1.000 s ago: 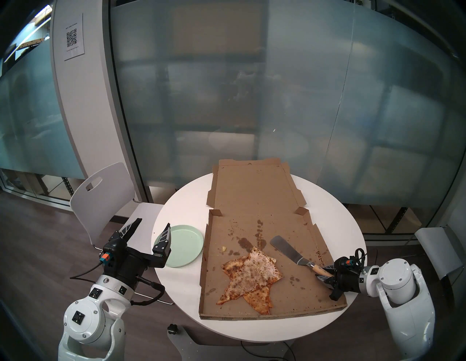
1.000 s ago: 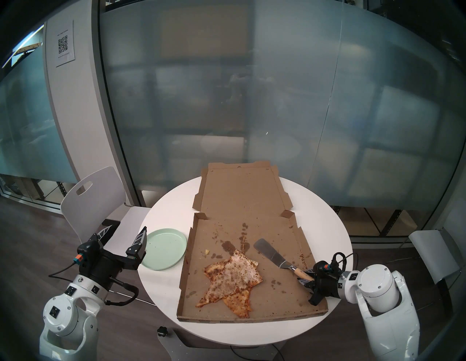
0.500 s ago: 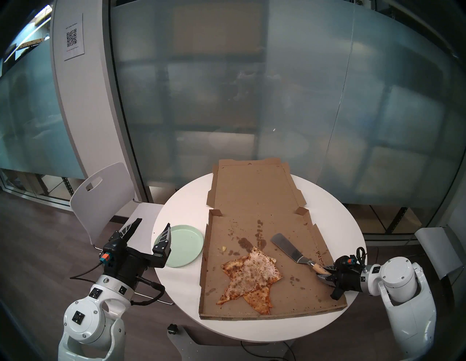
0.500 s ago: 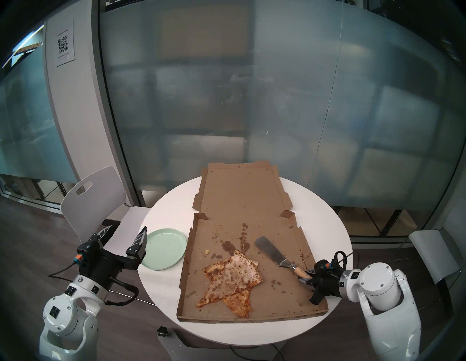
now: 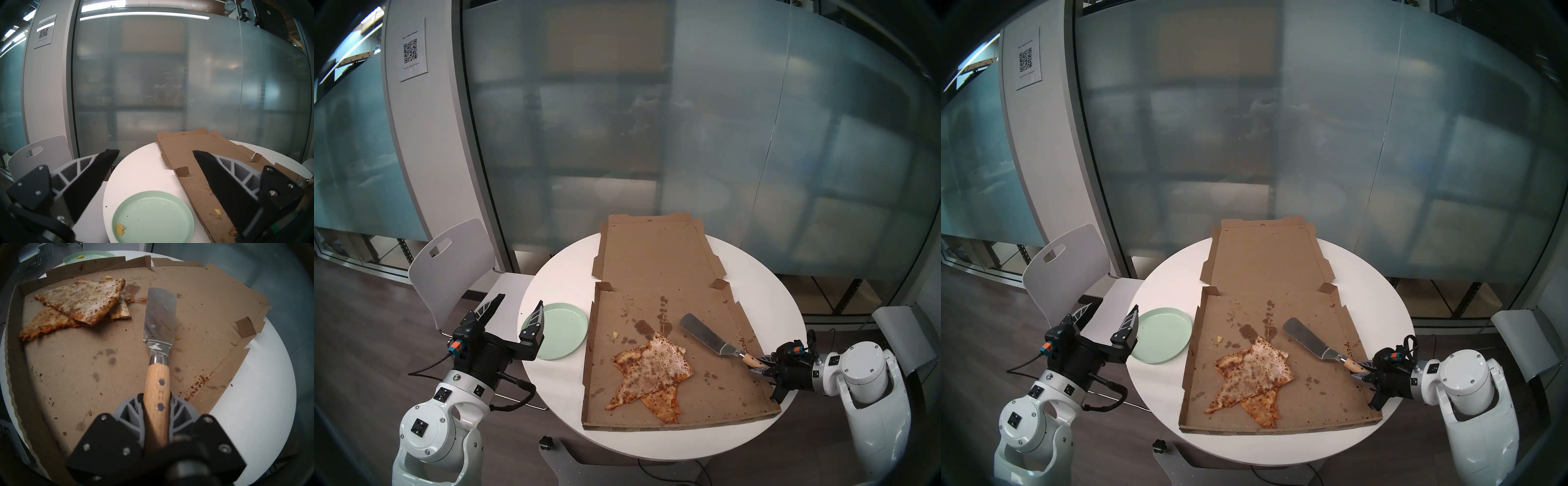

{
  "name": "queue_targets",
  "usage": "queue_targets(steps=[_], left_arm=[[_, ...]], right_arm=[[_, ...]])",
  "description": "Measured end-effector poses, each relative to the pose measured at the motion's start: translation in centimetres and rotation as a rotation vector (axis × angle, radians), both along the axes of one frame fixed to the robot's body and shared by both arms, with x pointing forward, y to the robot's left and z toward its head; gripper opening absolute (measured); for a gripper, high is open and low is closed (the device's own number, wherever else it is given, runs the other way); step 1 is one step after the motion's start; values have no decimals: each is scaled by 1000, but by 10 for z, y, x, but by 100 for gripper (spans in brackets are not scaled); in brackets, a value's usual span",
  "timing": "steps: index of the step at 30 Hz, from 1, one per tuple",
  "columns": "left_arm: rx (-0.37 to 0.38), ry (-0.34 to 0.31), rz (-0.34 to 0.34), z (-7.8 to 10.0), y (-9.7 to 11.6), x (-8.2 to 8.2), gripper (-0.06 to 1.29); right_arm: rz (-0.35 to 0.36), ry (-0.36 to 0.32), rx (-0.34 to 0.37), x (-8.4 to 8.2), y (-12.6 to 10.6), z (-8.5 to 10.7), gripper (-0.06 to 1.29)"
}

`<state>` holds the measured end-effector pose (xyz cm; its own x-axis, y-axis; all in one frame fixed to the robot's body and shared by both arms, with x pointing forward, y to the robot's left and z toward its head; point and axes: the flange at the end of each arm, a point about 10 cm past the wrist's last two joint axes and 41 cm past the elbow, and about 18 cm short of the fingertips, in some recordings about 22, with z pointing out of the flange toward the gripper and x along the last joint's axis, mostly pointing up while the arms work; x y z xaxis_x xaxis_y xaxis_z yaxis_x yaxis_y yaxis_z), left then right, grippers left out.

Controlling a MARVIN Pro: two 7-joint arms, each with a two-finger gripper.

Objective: Put pizza slice onto the plate

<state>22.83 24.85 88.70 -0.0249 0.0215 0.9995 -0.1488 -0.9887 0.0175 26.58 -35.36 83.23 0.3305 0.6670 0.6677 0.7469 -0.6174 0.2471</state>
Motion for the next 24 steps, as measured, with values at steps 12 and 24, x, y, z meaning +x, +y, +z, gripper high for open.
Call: queue_targets(steps=[12,24], left_arm=[[20,143,-156,-29,14,-9,125],[58,280,-367,-58,20,-15,125]], right_arm=[[8,4,-3,-8,-12,-3,17],[2,-9,3,-14,-18,-1,17]])
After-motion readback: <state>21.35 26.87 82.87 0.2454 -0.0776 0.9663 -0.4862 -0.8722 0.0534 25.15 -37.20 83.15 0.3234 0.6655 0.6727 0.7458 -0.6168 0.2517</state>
